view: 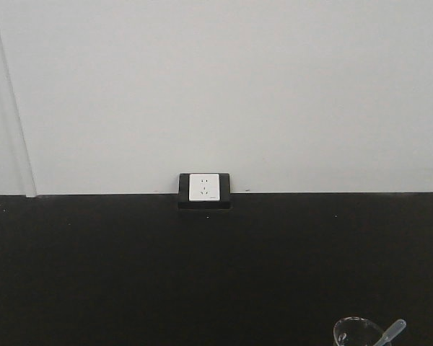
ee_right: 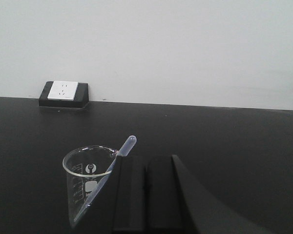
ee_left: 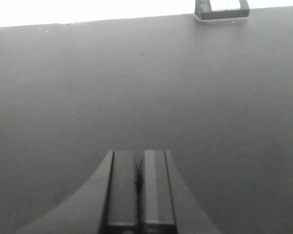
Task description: Grab transparent chemical and place on left bench
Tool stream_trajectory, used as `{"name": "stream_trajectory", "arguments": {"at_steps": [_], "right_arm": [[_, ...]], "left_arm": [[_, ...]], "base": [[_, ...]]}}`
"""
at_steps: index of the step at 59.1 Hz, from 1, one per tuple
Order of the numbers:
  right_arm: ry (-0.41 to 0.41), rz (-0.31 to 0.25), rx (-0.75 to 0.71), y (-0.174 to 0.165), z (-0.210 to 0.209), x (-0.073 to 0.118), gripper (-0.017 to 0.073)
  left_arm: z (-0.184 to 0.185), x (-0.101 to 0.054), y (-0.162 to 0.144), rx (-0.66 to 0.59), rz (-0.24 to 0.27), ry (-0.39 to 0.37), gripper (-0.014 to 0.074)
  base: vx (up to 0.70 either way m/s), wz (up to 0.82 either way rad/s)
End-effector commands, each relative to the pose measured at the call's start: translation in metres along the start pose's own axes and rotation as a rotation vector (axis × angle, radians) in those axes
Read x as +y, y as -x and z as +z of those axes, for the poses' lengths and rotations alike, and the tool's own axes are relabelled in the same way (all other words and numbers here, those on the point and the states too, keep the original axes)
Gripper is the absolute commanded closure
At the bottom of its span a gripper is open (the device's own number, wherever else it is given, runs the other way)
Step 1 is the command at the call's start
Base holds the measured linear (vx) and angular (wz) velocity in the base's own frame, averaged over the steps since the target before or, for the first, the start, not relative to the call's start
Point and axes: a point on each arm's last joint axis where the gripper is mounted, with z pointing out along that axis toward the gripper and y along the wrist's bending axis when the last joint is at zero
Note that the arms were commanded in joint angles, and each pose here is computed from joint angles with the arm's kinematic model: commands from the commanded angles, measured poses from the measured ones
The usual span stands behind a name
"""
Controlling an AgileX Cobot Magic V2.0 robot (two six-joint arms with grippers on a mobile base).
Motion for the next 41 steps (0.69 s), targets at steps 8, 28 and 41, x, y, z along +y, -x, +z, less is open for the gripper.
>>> {"name": "stream_trajectory", "arguments": {"at_steps": [8, 28, 41], "right_arm": [[-0.002, -0.017, -0.096, 0.007, -0.001, 0.000, 0.0566], [-0.011, -0.006, -0.264, 0.074, -0.008, -0.004, 0.0566], [-0.012, -0.025, -0.250, 0.132, 0.018, -0.007, 0.0566]], "left_arm": [[-0.001, 0.000, 0.003, -0.081, -0.009, 0.002, 0.0597], [-0.001, 0.000, 0.003, -0.081, -0.009, 0.002, 0.0597], [-0.001, 0.000, 0.003, -0.081, -0.009, 0.002, 0.0597]], "base": [[0.00, 0.00], [0.00, 0.00], [0.00, 0.00]]}}
